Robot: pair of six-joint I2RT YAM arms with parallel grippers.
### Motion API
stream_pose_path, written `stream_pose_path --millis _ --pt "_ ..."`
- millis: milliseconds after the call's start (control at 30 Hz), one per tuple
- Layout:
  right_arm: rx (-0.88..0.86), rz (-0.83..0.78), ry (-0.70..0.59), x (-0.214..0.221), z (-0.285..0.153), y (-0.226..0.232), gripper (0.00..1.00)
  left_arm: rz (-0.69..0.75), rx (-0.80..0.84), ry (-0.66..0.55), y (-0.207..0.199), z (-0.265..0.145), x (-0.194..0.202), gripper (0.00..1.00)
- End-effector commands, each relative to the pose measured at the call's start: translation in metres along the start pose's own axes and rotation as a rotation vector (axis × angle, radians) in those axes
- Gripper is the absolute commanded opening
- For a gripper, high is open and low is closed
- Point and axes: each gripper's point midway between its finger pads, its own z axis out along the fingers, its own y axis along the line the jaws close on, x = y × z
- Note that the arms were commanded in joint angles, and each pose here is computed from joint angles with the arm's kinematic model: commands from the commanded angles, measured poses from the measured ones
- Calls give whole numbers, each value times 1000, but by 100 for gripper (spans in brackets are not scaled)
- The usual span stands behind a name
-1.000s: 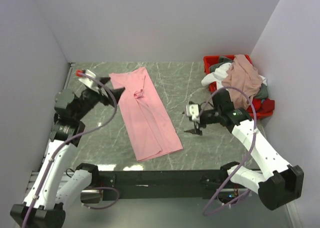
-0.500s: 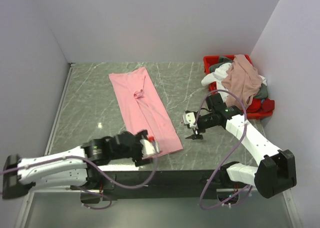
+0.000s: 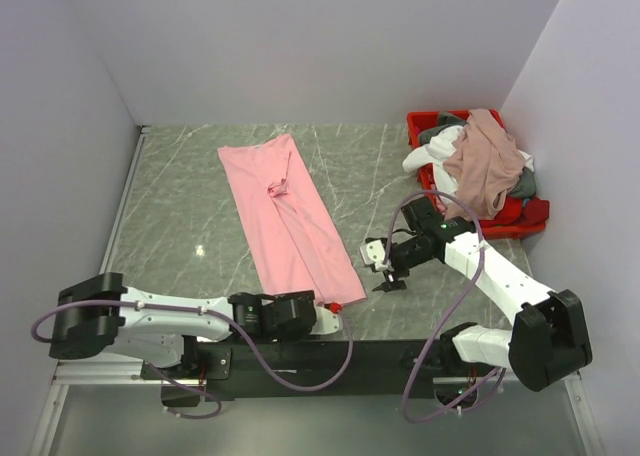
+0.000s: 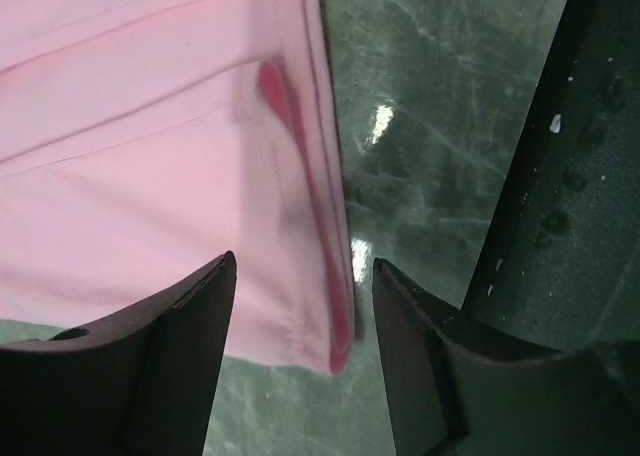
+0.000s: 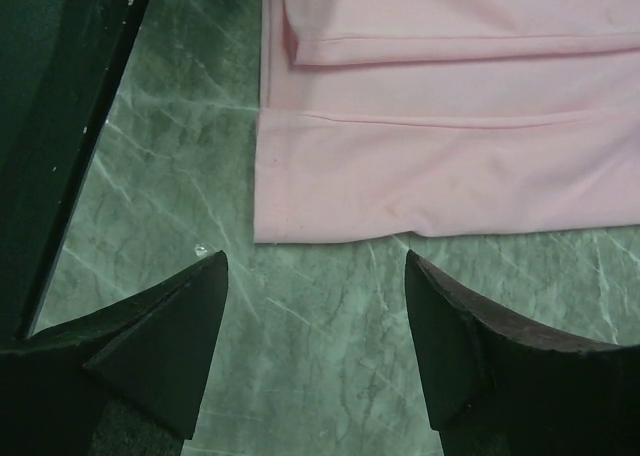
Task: Fold and stack the t-shirts
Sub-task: Fold the tshirt
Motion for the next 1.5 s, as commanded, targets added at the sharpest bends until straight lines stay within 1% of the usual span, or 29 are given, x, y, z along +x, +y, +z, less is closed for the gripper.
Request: stream_pose_path --millis 0,67,167,200,233,267,300,333,367,400,433,500,567,600,767,867,900,967,1133,1367,1467 --pt "23 -30 9 -2 2 -7 77 -3 -10 -35 -4 14 -8 63" --pt "20 -32 27 1 4 -6 77 20 -12 1 -5 23 3 61" --pt "21 -51 58 7 8 -5 77 17 -27 47 0 33 19 51" --pt "14 -76 64 5 12 -4 77 17 -32 54 1 35 22 45" --pt "3 -81 76 8 16 1 77 20 -34 51 2 36 21 43" --pt "0 -121 97 7 22 1 76 28 -35 56 2 36 23 36" --pt "-3 -110 120 13 22 4 76 32 -36 61 3 37 24 32" --pt "-6 -162 123 9 30 3 76 39 -36 66 3 37 26 28" --pt "-10 -174 168 18 35 8 76 43 -20 62 0 36 26 24" --pt "-11 -188 180 20 39 9 75 42 -10 56 -1 36 25 15" --pt "-15 -226 182 19 47 10 75 40 -10 46 -1 35 23 11" --pt "-23 -237 196 21 55 12 74 33 18 19 -5 31 20 3" --pt "-50 -233 216 23 64 17 73 25 37 -18 -7 26 15 1" --pt "-34 -246 246 26 65 14 72 22 43 -30 -7 25 13 1" --pt "-20 -247 306 32 77 10 67 19 47 -78 -6 18 5 1" --pt "-30 -248 339 38 81 12 61 13 49 -98 -6 17 3 1" --pt "-36 -254 350 39 83 14 57 11 47 -105 -6 17 1 1" --pt "-47 -257 359 40 84 18 56 7 50 -110 -6 17 0 0" --pt "-56 -254 333 29 81 22 56 6 47 -114 -5 16 0 0" --pt "-104 -216 224 2 77 37 62 -3 38 -148 -2 11 -6 0" --pt "-123 -195 230 5 81 43 63 -2 36 -159 -1 9 -7 1"
